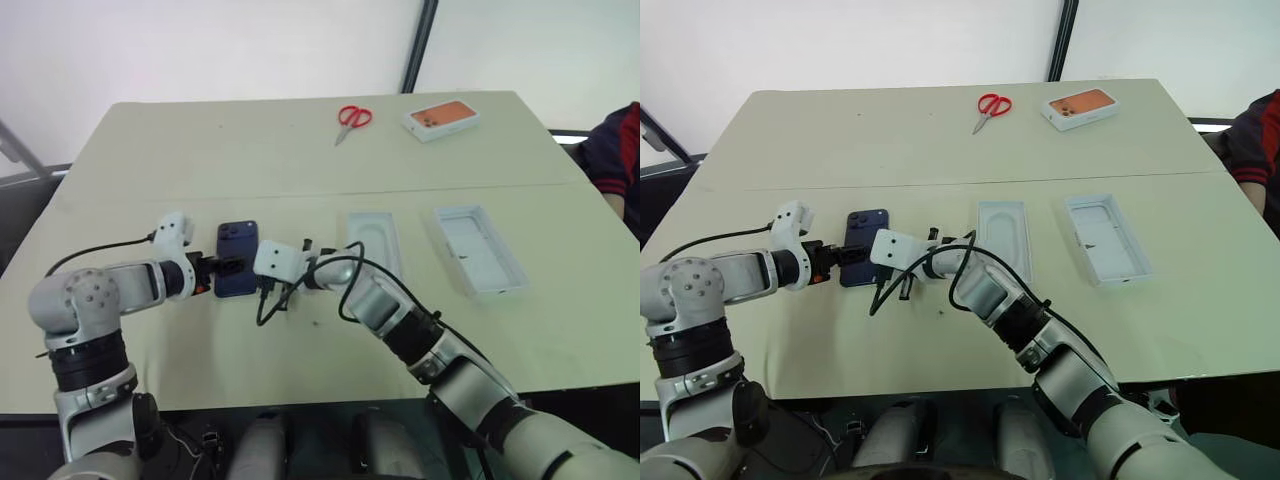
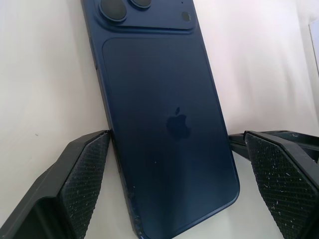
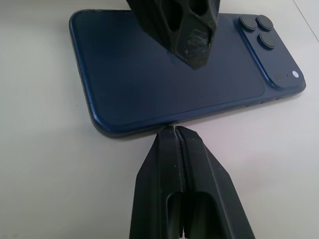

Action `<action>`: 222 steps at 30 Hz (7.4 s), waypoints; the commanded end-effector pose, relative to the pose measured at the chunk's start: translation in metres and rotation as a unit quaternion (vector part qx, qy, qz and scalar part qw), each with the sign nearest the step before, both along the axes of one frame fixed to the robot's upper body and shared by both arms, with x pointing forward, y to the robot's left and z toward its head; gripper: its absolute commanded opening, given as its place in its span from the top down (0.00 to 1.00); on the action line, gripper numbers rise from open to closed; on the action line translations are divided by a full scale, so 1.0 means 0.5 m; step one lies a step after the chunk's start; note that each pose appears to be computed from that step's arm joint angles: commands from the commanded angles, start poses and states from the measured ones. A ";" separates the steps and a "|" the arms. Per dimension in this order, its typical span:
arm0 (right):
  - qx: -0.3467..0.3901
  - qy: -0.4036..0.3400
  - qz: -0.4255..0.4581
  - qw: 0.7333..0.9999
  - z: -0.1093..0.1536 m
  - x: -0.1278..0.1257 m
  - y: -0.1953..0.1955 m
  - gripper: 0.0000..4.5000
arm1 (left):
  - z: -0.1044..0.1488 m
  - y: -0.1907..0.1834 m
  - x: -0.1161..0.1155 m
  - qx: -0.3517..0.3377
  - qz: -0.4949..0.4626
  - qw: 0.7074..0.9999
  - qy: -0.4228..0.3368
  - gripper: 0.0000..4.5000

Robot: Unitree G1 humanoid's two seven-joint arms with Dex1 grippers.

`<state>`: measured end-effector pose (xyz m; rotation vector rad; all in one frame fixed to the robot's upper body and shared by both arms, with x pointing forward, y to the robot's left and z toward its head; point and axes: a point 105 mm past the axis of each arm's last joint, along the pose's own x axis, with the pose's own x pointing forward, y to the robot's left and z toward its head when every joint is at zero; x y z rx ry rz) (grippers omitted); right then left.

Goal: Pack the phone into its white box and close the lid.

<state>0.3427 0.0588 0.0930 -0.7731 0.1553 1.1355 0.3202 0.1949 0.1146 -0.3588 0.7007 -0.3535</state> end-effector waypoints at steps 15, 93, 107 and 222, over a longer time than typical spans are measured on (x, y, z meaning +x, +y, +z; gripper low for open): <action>0.015 -0.021 0.008 1.000 0.018 0.001 0.016 0.99 | -0.014 -0.081 -0.008 -0.103 -0.044 0.993 0.025 0.00; -0.029 -0.067 -0.241 0.968 0.151 0.024 -0.457 1.00 | 0.067 -0.342 0.000 -0.219 -0.214 0.952 0.019 0.01; -0.023 -0.066 -0.233 0.970 0.146 0.031 -0.444 1.00 | 0.082 -0.302 0.008 -0.181 -0.209 0.960 -0.052 0.01; -0.155 0.009 -0.181 0.971 0.067 -0.074 -0.467 1.00 | -0.006 -0.450 -0.039 0.093 -0.541 0.811 -0.204 1.00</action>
